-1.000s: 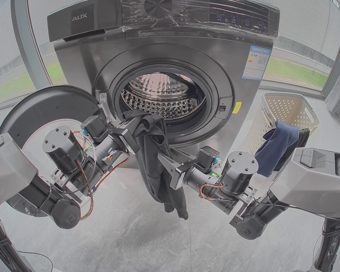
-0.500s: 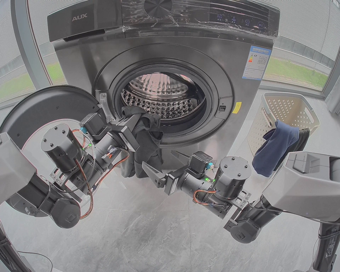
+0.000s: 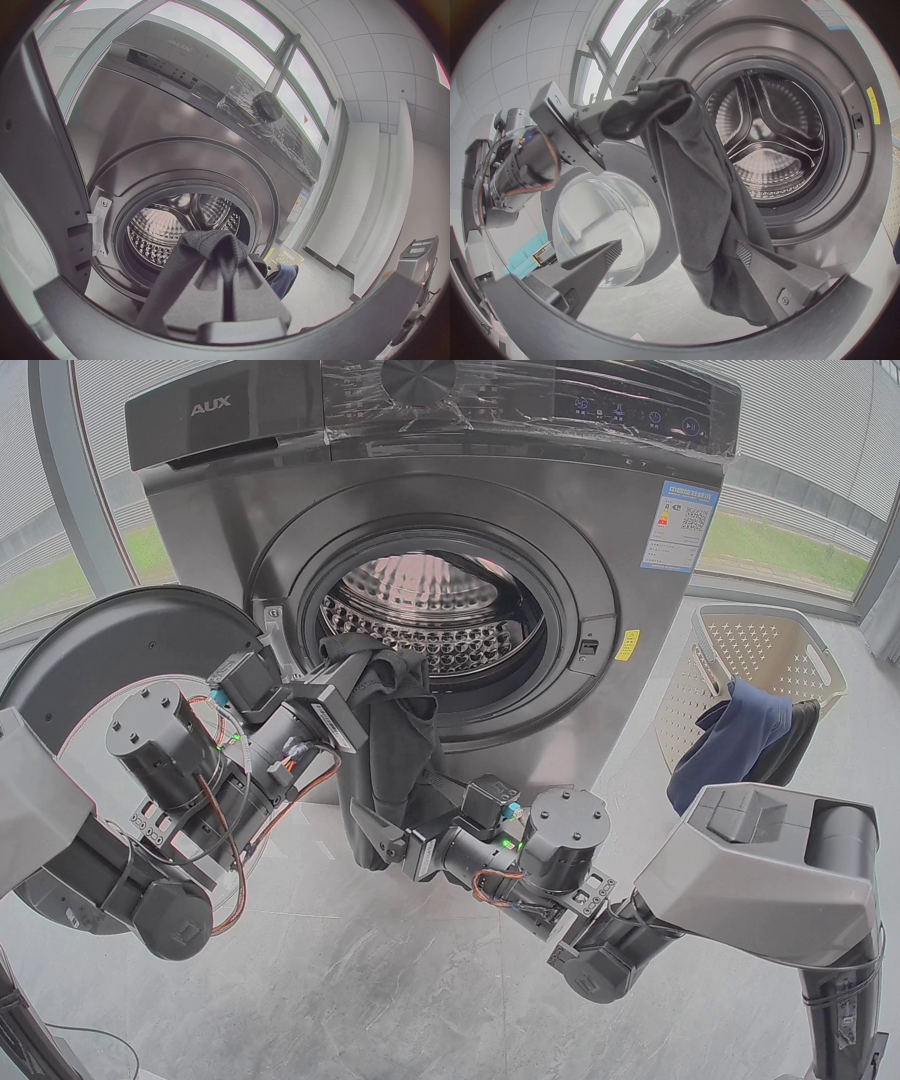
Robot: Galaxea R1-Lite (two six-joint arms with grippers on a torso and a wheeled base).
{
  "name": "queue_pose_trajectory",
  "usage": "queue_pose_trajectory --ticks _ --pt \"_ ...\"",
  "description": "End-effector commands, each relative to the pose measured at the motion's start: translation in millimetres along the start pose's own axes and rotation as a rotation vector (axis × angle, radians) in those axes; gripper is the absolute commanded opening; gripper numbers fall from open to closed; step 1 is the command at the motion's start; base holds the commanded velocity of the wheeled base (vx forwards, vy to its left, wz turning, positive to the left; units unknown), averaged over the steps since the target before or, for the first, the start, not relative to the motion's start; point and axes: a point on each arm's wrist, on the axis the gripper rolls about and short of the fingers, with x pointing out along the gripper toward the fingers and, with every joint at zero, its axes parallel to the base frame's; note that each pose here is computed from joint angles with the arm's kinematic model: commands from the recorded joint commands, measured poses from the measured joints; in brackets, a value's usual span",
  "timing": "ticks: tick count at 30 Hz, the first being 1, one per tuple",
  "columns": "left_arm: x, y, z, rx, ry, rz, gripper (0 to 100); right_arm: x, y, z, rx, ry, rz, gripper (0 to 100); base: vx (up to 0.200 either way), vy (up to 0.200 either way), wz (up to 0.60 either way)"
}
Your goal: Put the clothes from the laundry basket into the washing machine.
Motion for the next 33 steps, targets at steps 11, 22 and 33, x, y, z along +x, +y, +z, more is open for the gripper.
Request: queue_pose_trajectory --ticks 11,22,33 --pt "0.4 -0.7 0.7 -0.001 -0.004 -0.003 0 30.9 -0.8 0.5 0.016 -0.090 0.007 0 0.000 0.000 0.00" --pt "0.9 2.5 -3.4 0.000 0.008 0.006 0 9.2 2.2 31.0 0.016 -0.098 -0.024 0 0.000 0.000 0.00" --pt "-1.4 4.3 -1.1 -0.008 0.007 0.012 100 -29.8 -14.5 74.4 -0.010 -0.096 -0.095 0 0.000 0.000 0.00"
